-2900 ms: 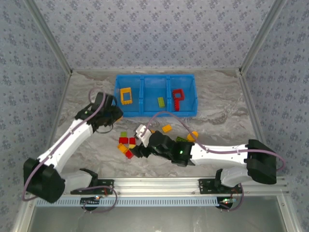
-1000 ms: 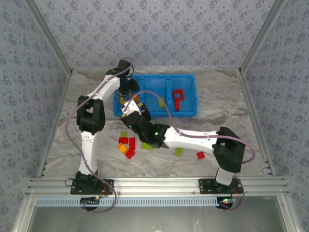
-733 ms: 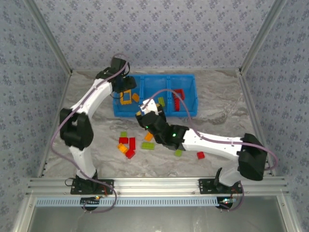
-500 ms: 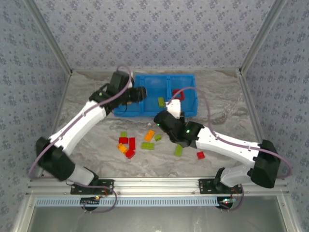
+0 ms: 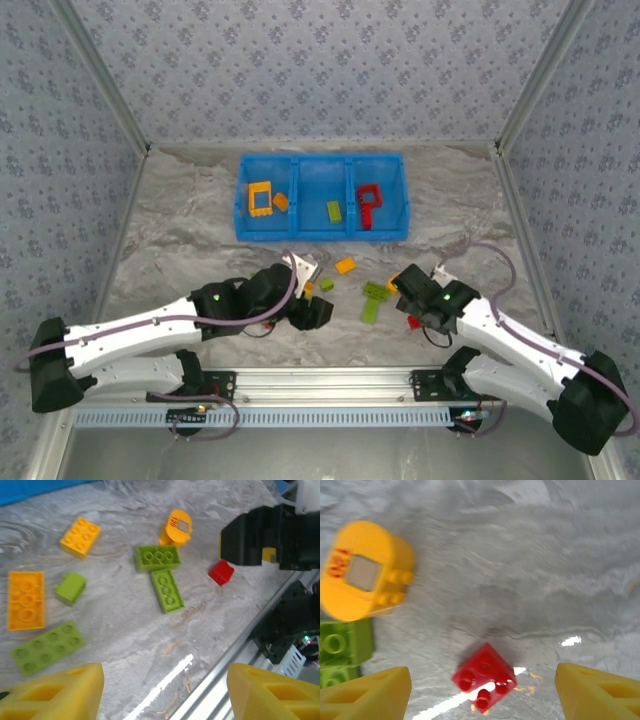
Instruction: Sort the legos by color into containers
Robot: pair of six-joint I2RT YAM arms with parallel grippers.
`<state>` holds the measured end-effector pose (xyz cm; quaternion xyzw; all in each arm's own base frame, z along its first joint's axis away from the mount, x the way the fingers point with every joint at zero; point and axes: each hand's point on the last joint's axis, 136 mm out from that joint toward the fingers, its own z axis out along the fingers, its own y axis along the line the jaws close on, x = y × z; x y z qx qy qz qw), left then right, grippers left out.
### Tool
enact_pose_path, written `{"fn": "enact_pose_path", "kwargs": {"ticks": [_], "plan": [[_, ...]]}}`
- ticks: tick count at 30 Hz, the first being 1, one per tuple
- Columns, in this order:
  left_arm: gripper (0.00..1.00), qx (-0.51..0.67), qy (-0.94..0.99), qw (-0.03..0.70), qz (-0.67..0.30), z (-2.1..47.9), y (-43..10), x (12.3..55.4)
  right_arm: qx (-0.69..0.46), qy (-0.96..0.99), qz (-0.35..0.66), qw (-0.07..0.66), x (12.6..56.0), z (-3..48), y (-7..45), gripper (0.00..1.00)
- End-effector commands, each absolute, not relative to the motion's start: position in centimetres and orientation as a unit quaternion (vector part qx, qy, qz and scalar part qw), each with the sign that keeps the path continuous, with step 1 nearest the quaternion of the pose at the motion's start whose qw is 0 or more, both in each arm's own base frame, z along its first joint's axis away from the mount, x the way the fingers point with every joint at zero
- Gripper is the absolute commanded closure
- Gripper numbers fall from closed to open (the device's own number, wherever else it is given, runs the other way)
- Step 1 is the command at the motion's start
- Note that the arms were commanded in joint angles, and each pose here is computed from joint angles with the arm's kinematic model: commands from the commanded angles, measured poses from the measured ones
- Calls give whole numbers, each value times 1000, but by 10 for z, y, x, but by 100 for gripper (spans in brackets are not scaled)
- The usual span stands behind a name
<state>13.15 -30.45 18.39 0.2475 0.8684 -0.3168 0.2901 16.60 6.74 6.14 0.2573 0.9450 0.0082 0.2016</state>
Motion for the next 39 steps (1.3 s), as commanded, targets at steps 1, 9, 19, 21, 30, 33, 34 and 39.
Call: {"fn": "enact_pose_path", "kwargs": {"ticks": [1, 9, 19, 21, 30, 33, 34, 39], "plan": [[33, 262, 850, 311, -336, 191, -322, 121, 336, 925, 65, 167, 162, 56, 74, 20], [33, 276, 842, 319, -337, 190, -330, 116, 446, 881, 82, 134, 160, 46, 71, 30], [33, 276, 839, 322, -341, 193, -337, 118, 500, 855, 100, 91, 158, 20, 78, 33], [33, 276, 839, 322, -341, 194, -338, 118, 501, 855, 100, 92, 161, 19, 79, 36], [33, 272, 839, 323, -344, 194, -338, 119, 510, 851, 91, 88, 162, 11, 79, 61], [33, 269, 838, 329, -343, 197, -337, 121, 500, 854, 96, 104, 168, 19, 79, 73], [33, 265, 839, 332, -341, 198, -336, 122, 493, 857, 99, 115, 173, 24, 79, 76], [33, 216, 846, 372, -316, 214, -322, 141, 364, 897, 105, 227, 222, 93, 94, 82]]}}
